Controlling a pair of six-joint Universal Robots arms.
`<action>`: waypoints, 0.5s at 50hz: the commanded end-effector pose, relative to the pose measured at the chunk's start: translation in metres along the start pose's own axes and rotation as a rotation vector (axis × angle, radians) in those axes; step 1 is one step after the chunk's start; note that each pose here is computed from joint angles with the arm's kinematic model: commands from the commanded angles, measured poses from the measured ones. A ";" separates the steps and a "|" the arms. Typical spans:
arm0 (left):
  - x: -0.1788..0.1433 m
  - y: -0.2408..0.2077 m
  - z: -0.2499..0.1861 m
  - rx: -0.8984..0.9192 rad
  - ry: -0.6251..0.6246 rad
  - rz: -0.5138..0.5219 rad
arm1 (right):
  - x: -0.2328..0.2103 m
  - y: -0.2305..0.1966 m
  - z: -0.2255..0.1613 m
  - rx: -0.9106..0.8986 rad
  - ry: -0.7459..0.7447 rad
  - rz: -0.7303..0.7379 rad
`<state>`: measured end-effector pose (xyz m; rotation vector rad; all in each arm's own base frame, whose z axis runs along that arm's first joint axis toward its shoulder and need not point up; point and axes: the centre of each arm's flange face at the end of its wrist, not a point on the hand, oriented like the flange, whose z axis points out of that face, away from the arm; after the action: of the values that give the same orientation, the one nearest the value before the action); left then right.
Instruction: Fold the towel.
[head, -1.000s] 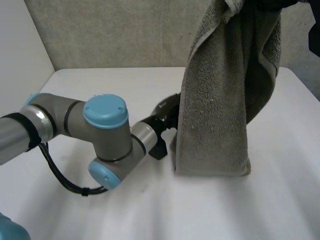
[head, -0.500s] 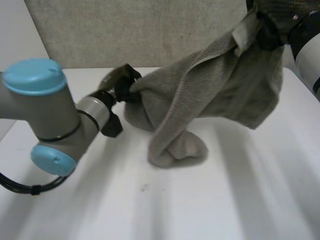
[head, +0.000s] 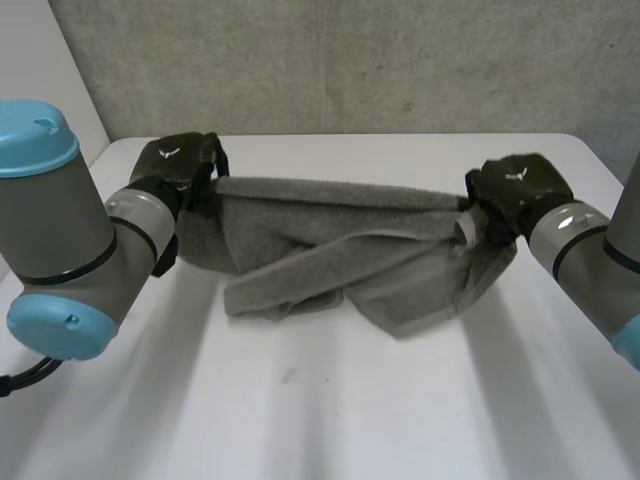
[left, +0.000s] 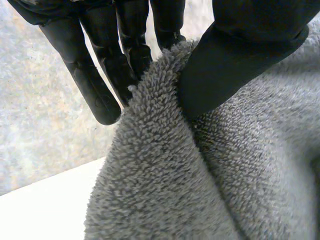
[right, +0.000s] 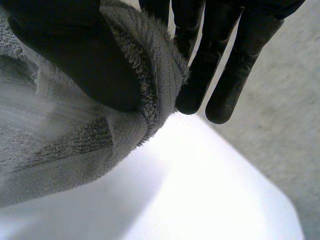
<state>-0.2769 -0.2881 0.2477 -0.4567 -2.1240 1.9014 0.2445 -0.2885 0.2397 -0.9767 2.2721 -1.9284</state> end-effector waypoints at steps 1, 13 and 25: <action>0.003 0.009 -0.008 -0.073 0.019 0.169 | -0.008 0.000 0.010 -0.016 -0.075 -0.024; 0.005 -0.135 0.068 0.654 -0.077 0.181 | 0.057 -0.121 0.068 0.641 0.346 -0.142; 0.004 -0.121 0.054 0.614 -0.073 0.185 | 0.025 -0.105 0.057 0.747 0.208 -0.191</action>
<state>-0.3130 -0.3568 0.4015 -0.3842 -1.2676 2.6565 0.2866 -0.3679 0.3856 -0.7041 1.1649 -2.9498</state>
